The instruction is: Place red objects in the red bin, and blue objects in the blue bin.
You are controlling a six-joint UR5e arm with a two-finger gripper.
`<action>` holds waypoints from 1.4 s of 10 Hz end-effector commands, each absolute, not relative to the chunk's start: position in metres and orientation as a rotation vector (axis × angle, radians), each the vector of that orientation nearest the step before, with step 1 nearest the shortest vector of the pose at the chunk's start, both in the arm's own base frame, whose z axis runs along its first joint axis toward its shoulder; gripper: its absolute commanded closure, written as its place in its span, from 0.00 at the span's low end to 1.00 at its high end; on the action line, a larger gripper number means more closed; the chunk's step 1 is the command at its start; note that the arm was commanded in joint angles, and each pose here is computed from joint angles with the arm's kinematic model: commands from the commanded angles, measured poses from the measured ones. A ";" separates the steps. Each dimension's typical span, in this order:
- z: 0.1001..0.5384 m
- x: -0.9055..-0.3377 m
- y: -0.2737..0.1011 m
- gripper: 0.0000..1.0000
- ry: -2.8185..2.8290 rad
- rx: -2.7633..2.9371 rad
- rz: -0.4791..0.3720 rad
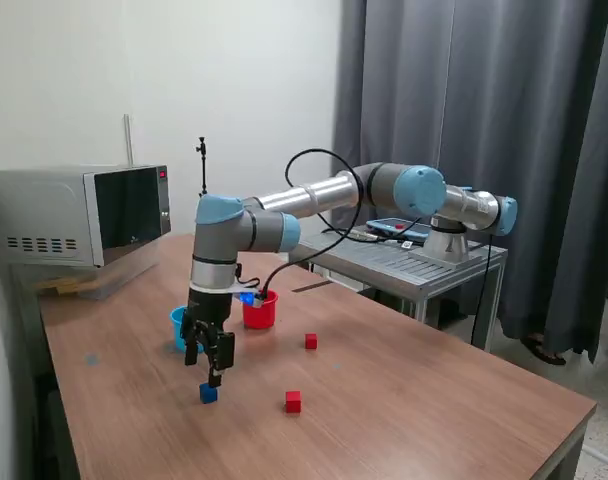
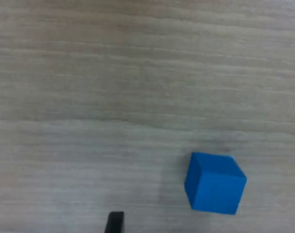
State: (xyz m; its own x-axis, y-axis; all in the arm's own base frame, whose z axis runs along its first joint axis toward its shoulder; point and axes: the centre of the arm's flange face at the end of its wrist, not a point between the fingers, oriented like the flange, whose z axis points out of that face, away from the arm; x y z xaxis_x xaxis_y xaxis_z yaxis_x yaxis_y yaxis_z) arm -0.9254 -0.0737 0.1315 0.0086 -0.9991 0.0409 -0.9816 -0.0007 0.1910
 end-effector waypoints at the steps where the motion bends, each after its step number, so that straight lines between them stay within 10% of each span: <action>1: 0.120 -0.926 -0.074 0.00 -2.103 2.110 -0.148; 14: 0.103 -0.925 -0.086 0.00 -2.136 2.090 -0.134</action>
